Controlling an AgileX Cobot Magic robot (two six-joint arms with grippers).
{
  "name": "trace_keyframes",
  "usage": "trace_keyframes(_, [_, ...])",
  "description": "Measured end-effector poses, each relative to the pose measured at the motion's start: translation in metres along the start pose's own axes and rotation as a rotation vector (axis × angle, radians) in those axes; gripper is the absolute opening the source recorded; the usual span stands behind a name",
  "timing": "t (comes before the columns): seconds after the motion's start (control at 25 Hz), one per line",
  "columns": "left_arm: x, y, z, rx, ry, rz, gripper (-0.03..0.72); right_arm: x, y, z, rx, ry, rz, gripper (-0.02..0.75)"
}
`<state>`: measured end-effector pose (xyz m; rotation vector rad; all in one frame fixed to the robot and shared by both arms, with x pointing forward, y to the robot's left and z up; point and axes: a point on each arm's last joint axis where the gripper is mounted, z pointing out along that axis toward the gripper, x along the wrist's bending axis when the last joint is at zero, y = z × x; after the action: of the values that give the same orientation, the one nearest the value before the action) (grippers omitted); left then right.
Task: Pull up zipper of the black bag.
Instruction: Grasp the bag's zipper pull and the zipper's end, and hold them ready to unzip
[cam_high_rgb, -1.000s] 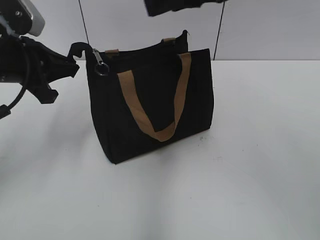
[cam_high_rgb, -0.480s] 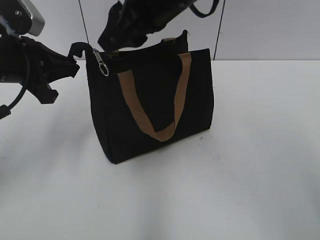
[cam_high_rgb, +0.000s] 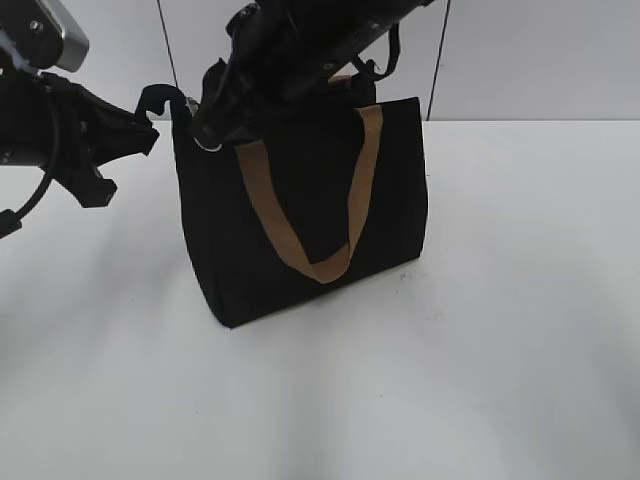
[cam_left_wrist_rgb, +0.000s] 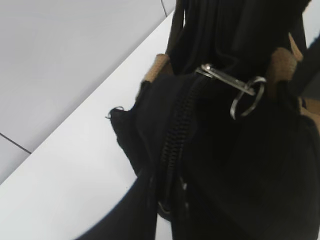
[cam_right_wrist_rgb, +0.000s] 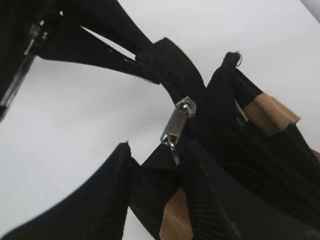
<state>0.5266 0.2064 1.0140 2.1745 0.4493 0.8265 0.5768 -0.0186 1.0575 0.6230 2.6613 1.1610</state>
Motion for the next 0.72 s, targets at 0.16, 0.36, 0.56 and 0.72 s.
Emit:
trace_keyframes(0.16, [0.0, 0.0, 0.0, -0.002, 0.004, -0.011, 0.024, -0.004, -0.004, 0.01, 0.007, -0.015, 0.005, 0.285])
trace_keyframes(0.36, [0.001, 0.001, 0.0, -0.01, 0.012, -0.038, 0.024, -0.008, -0.008, 0.019, 0.004, -0.033, 0.014, 0.28])
trace_keyframes(0.56, [0.001, 0.001, 0.0, -0.011, 0.013, -0.041, 0.024, -0.009, -0.01, 0.022, 0.01, -0.033, 0.019, 0.246])
trace_keyframes(0.72, [0.001, 0.001, 0.0, -0.011, 0.013, -0.041, 0.024, -0.008, -0.007, 0.018, 0.003, -0.035, 0.022, 0.245])
